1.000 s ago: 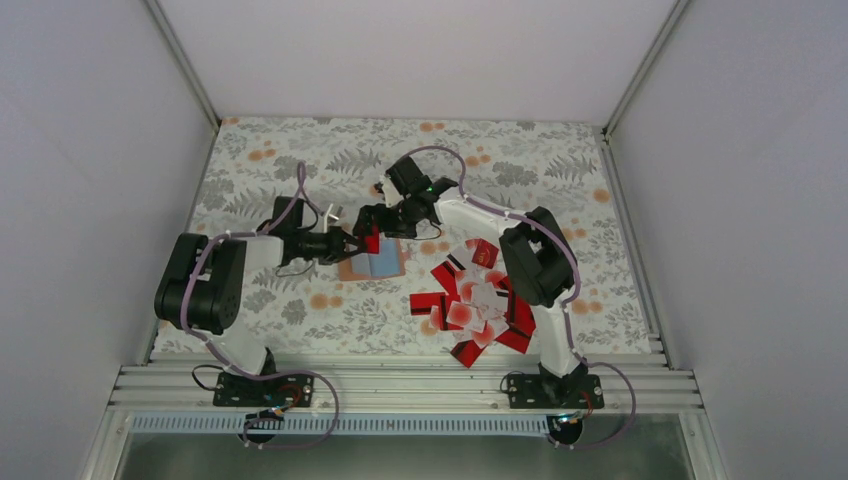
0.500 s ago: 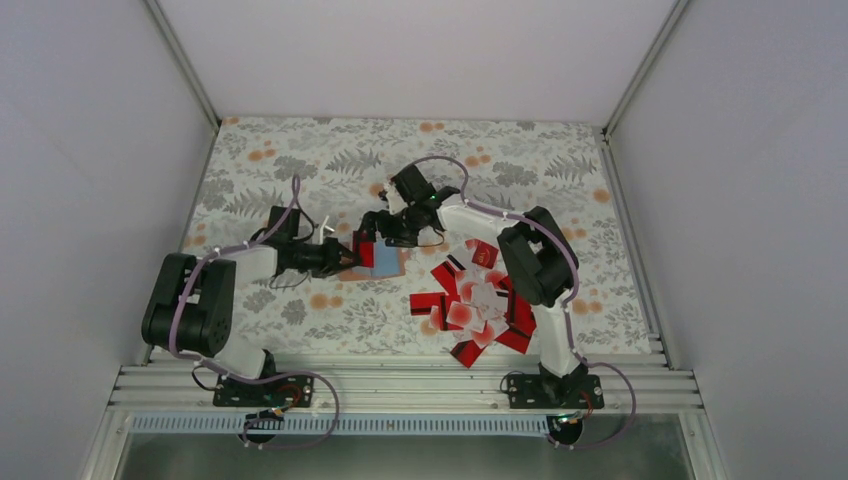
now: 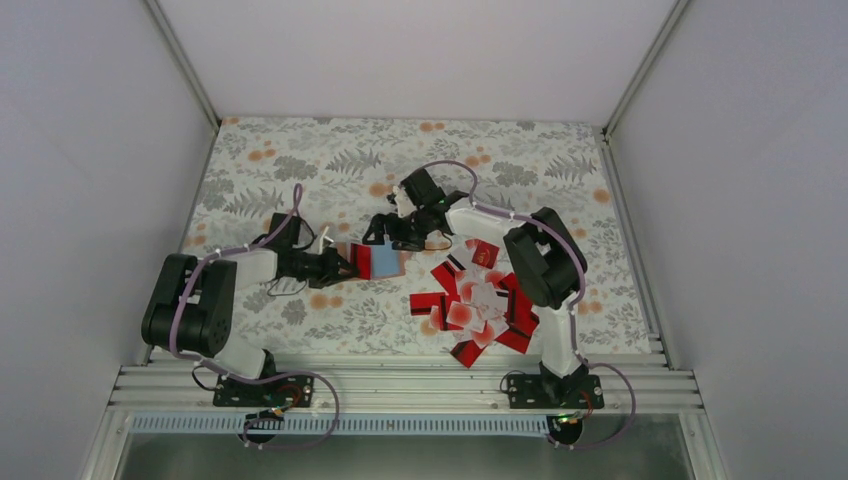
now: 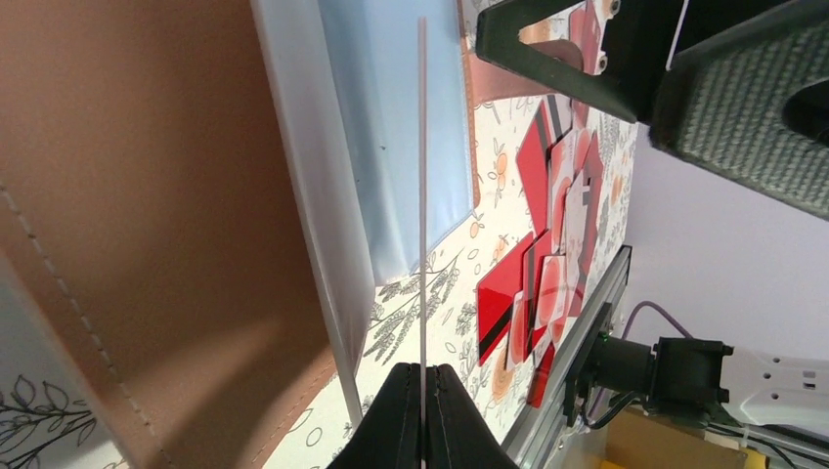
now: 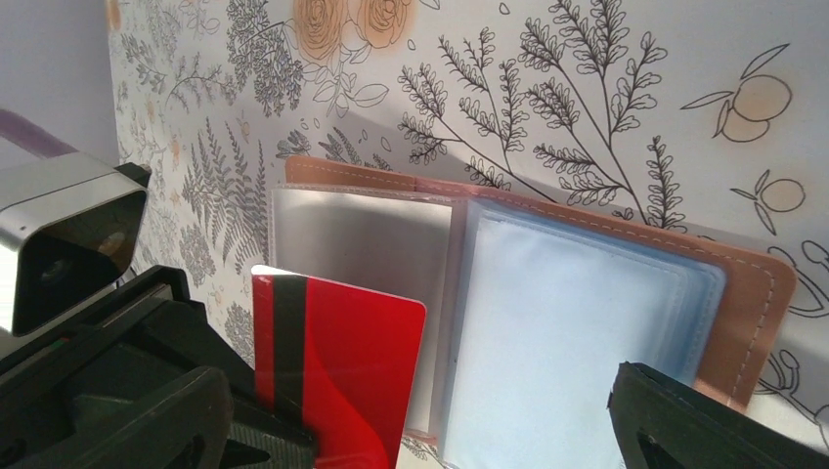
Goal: Put the credit cards into the card holder
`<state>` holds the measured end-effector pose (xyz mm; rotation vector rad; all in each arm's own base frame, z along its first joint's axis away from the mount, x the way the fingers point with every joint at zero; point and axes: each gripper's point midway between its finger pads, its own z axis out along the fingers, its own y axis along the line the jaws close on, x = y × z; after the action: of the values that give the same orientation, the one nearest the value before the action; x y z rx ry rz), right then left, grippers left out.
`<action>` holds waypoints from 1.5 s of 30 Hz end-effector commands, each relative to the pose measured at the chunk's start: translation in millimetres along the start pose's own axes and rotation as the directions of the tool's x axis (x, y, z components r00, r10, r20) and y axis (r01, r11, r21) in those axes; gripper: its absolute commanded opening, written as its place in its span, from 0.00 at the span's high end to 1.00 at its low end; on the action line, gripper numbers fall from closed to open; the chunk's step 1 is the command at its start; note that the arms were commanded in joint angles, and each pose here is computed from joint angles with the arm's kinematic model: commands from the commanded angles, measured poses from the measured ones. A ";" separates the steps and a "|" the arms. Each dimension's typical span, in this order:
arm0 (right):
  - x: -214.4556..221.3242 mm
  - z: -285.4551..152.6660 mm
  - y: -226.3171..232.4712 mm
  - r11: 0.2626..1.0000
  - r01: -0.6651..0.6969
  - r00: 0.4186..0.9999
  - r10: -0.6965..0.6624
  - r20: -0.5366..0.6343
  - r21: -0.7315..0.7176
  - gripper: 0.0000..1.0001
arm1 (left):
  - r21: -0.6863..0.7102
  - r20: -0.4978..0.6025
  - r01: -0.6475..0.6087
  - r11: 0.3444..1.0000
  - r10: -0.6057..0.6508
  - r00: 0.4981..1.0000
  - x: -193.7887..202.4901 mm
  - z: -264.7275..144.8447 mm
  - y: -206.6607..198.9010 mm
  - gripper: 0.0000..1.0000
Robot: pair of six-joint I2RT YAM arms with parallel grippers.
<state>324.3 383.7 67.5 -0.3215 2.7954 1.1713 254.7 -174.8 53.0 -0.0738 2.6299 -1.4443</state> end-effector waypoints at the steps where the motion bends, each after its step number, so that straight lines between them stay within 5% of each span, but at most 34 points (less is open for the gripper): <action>1: -4.3 -13.9 16.0 0.998 0.033 0.999 -0.031 0.031 -0.046 0.02 | -0.019 -0.018 -0.007 1.000 0.007 1.000 1.0 1.2 6.2 0.98; 30: 12.7 -4.0 -1.8 0.998 0.047 0.998 -0.048 -0.029 -0.030 0.03 | -0.022 -0.057 -0.005 1.000 0.004 0.998 -9.0 14.2 19.3 0.98; 45: 19.6 0.9 -21.4 0.999 0.041 0.998 -0.041 -0.052 0.000 0.04 | 0.087 -0.077 -0.081 0.993 0.088 0.993 -14.9 14.3 -1.6 0.98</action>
<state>313.0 376.0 56.5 -0.4071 2.7984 1.1884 267.5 -180.6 37.8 0.0228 2.6615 -1.4846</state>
